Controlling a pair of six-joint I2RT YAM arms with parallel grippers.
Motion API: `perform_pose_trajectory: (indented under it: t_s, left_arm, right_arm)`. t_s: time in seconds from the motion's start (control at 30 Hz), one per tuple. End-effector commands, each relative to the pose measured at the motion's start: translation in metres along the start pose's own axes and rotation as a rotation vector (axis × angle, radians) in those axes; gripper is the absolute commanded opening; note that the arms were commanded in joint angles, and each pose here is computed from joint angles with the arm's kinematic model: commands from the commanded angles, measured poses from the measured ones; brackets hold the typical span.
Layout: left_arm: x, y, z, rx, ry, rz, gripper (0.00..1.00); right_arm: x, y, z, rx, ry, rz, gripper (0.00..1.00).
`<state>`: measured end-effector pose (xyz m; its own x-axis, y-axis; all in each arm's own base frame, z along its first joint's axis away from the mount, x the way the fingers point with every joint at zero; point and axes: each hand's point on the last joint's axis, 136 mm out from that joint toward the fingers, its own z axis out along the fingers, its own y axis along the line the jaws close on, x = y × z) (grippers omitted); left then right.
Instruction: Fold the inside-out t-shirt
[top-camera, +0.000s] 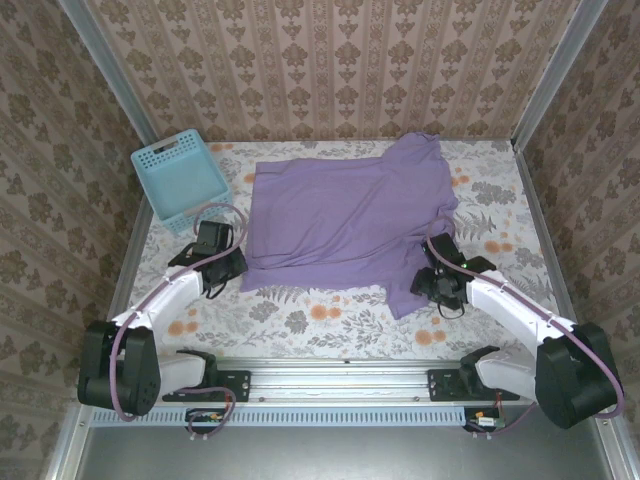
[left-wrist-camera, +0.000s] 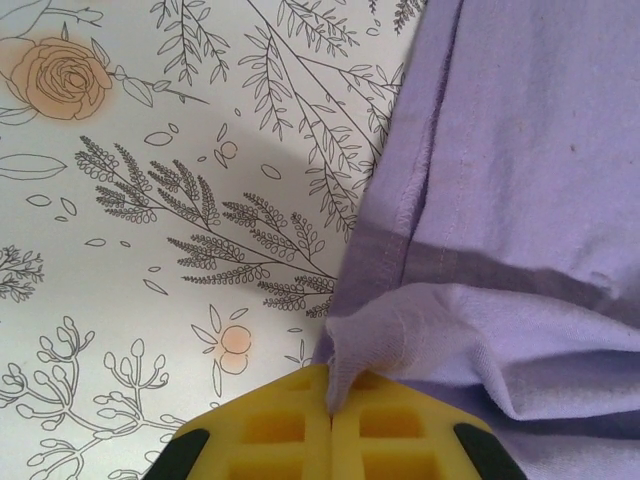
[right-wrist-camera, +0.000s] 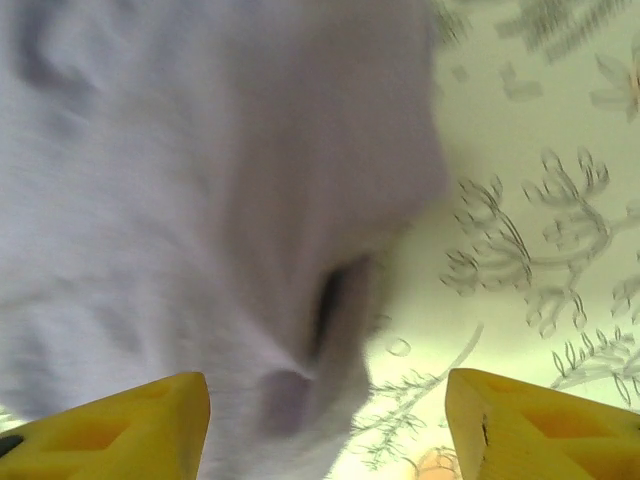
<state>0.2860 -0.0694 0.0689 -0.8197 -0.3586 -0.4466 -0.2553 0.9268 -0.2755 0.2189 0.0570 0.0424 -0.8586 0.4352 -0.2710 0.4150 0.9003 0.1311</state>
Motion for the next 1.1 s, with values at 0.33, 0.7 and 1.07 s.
perform_pose_trajectory:
  t_s: [0.33, 0.7, 1.07]
  left_arm:
    - [0.006, -0.003, -0.008, 0.037, -0.015, 0.011, 0.06]
    - [0.007, -0.016, -0.014, 0.033, -0.04, 0.071, 0.06]
    - [0.011, -0.017, -0.01, 0.032, -0.021, 0.094, 0.07]
  right_arm:
    - [0.002, 0.006, -0.005, 0.075, -0.027, -0.029, 0.11]
    - [0.01, 0.001, -0.058, 0.219, -0.126, -0.158, 0.01]
    - [-0.025, 0.087, -0.015, 0.081, -0.038, -0.249, 0.06]
